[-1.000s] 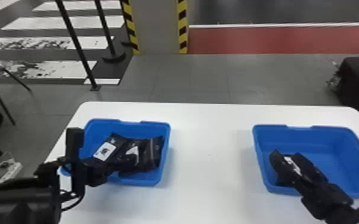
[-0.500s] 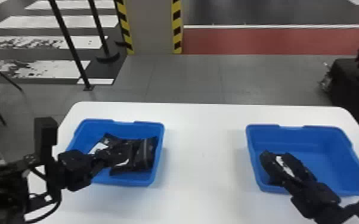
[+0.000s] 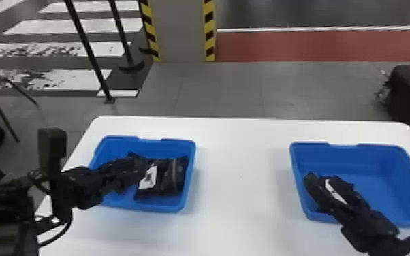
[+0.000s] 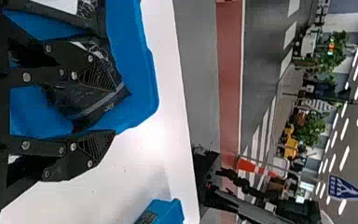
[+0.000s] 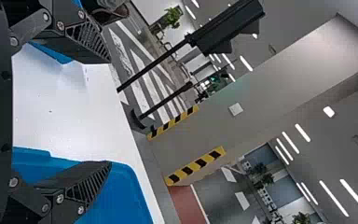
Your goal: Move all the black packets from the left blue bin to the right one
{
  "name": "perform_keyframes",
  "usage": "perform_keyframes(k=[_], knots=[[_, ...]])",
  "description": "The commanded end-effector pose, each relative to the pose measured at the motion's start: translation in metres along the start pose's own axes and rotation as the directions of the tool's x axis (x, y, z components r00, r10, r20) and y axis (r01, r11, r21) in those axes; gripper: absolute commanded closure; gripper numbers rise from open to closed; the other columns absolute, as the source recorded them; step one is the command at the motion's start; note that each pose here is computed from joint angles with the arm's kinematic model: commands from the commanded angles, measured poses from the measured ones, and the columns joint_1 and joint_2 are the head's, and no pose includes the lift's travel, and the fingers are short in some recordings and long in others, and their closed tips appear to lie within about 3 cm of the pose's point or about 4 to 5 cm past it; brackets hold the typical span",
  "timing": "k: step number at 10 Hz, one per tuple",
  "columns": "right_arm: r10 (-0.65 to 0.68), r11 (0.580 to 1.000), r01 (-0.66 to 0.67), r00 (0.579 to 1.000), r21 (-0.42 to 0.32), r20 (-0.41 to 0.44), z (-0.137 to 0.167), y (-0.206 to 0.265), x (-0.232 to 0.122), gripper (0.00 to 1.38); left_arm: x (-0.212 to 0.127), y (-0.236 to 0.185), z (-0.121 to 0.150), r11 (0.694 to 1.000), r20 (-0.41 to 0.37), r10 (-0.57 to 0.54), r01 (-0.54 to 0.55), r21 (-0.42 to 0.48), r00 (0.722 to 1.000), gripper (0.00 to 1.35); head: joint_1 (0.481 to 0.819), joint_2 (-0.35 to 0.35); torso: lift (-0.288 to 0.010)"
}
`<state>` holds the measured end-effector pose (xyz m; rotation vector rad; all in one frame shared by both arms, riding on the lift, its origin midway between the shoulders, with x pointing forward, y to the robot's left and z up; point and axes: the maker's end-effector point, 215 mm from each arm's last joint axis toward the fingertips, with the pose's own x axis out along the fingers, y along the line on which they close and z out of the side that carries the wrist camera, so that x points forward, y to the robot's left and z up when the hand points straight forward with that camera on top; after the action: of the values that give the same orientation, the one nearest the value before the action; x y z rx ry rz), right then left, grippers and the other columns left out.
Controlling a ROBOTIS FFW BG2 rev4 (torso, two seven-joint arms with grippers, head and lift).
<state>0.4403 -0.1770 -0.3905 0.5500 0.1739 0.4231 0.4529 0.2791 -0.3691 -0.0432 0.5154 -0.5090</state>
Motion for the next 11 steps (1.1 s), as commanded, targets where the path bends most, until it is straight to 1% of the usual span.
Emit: perform_keyframes(k=[1, 2, 3, 4, 5, 7, 10, 11], knots=[[0.002, 1.000, -0.002, 1.000, 0.005, -0.004, -0.002, 0.000, 0.000, 0.27, 0.004, 0.007, -0.001, 0.999, -0.030, 0.031, -0.033, -0.043, 0.999, 0.07, 0.695, 0.123, -0.110], [0.004, 1.000, -0.004, 1.000, 0.008, -0.009, -0.003, 0.001, 0.001, 0.27, 0.008, 0.006, -0.005, 0.997, -0.059, 0.035, -0.039, -0.071, 0.998, 0.14, 0.695, 0.132, -0.110], [0.005, 1.000, -0.005, 1.000, 0.011, -0.013, -0.005, 0.001, 0.001, 0.27, 0.013, 0.004, -0.005, 0.996, -0.075, 0.041, -0.046, -0.078, 0.996, 0.04, 0.695, 0.135, -0.110], [0.004, 1.000, -0.004, 1.000, 0.015, -0.016, -0.006, 0.001, 0.000, 0.27, 0.016, 0.004, -0.010, 0.993, -0.101, 0.057, -0.067, -0.096, 0.993, 0.00, 0.695, 0.133, -0.110], [0.007, 1.000, -0.006, 1.000, 0.021, -0.020, -0.009, 0.001, 0.000, 0.27, 0.019, 0.005, -0.013, 0.990, -0.121, 0.072, -0.086, -0.110, 0.990, 0.00, 0.695, 0.131, -0.110], [0.012, 1.000, -0.011, 1.000, 0.023, -0.015, -0.005, 0.002, 0.002, 0.27, 0.022, 0.012, -0.028, 0.981, -0.170, 0.111, -0.135, -0.137, 0.979, 0.00, 0.695, 0.133, -0.110], [0.012, 0.999, -0.011, 1.000, 0.032, -0.020, -0.008, 0.002, 0.002, 0.27, 0.033, 0.032, -0.034, 0.976, -0.192, 0.155, -0.181, -0.123, 0.969, 0.00, 0.695, 0.142, -0.110], [0.013, 0.999, -0.012, 1.000, 0.035, -0.023, -0.010, 0.001, 0.002, 0.27, 0.035, 0.038, -0.043, 0.973, -0.211, 0.157, -0.188, -0.133, 0.965, 0.00, 0.695, 0.148, -0.110]])
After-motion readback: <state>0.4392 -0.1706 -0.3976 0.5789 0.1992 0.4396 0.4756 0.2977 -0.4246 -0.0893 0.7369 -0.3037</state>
